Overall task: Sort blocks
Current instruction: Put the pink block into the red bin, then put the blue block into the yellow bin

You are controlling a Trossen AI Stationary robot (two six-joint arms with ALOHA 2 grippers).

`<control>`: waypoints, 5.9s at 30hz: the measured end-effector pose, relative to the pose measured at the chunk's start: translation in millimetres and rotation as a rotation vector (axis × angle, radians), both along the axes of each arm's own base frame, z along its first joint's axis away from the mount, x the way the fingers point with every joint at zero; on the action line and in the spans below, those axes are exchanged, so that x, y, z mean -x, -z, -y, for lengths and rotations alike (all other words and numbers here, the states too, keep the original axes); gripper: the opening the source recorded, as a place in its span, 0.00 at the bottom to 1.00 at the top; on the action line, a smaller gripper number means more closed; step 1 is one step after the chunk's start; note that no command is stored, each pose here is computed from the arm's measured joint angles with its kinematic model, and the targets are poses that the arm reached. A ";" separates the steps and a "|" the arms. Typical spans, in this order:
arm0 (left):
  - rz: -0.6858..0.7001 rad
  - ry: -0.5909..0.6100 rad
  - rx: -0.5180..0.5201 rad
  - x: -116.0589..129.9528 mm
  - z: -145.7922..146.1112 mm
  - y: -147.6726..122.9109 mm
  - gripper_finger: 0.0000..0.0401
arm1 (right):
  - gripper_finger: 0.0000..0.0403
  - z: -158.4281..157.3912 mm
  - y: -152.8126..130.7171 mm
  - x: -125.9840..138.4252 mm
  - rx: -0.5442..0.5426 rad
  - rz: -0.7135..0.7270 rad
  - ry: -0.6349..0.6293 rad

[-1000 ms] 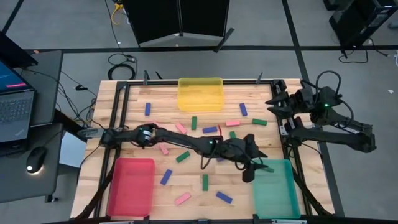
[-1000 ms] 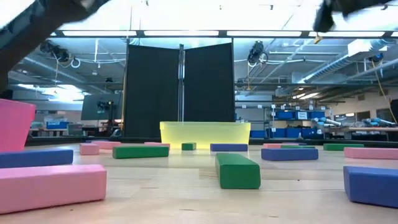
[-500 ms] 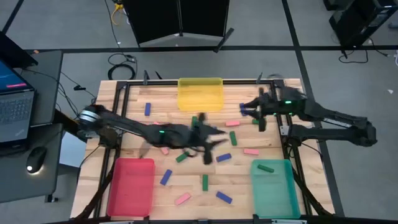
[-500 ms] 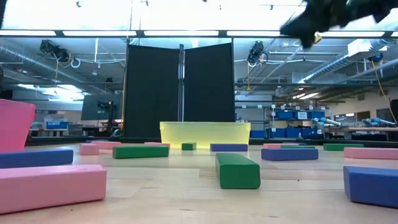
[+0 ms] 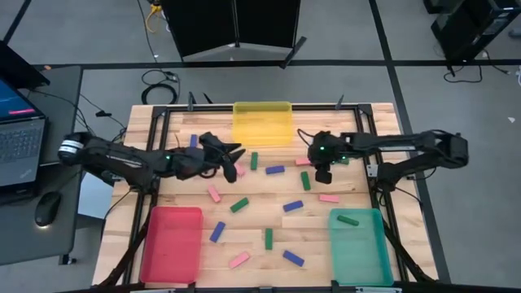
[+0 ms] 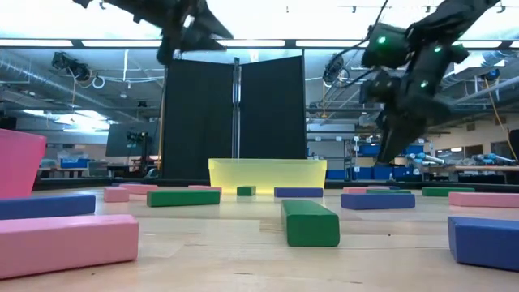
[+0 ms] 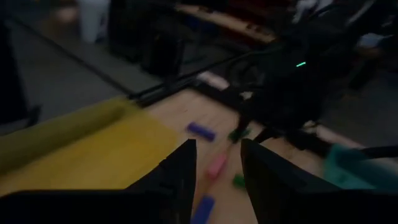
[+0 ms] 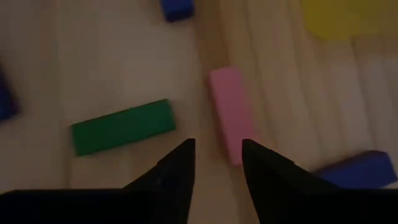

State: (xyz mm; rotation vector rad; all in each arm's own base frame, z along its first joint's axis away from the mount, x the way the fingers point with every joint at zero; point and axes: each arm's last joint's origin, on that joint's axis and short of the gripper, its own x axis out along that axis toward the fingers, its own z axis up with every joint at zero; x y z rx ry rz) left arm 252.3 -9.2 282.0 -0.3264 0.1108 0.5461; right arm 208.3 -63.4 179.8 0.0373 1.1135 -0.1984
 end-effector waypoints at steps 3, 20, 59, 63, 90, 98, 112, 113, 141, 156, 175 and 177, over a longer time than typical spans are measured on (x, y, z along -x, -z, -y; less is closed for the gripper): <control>-0.041 -0.022 0.009 6.3 -5.4 1.6 0.37 | 0.44 5.5 3.1 -12.3 0.018 -0.043 0.013; -0.024 -0.023 -0.042 41.9 -9.2 -23.5 0.48 | 0.63 25.7 44.0 -56.2 0.026 -0.266 0.028; -0.025 -0.067 0.008 111.4 -13.4 -39.4 0.48 | 0.27 -113.1 -38.8 -199.6 -0.127 0.950 -0.147; -0.024 -0.068 0.008 111.5 -13.4 -39.5 0.48 | 0.27 -140.9 -34.4 -249.2 -0.165 1.008 -0.217; -0.007 -0.087 0.004 114.6 -14.2 -41.5 0.48 | 0.76 -162.0 13.1 -372.0 -0.318 0.979 -0.294; -0.100 -0.182 0.056 109.0 -24.2 -28.0 0.48 | 0.72 -138.0 9.0 -302.4 -0.150 1.126 -0.160; -0.657 -0.517 0.405 84.6 -122.7 54.9 0.48 | 0.61 -102.7 -44.6 -106.3 0.198 1.088 0.103; -0.680 -0.517 0.432 83.8 -128.3 60.4 0.49 | 0.63 -102.5 -50.1 -96.3 0.211 1.081 0.107; -0.929 -0.521 0.792 76.7 -180.3 147.5 0.55 | 0.71 -107.6 -72.0 -40.2 0.288 0.960 0.038; -0.752 -0.454 0.593 54.0 -184.7 106.6 0.26 | 0.68 -102.1 -88.4 -25.7 0.378 0.977 0.094; -0.528 -0.130 0.351 -65.4 -197.9 50.6 0.26 | 0.62 -69.0 -73.7 -19.7 0.354 0.842 0.395; -0.538 -0.120 0.361 -77.8 -204.4 58.0 0.26 | 0.62 -61.8 -71.4 -19.0 0.336 0.832 0.454</control>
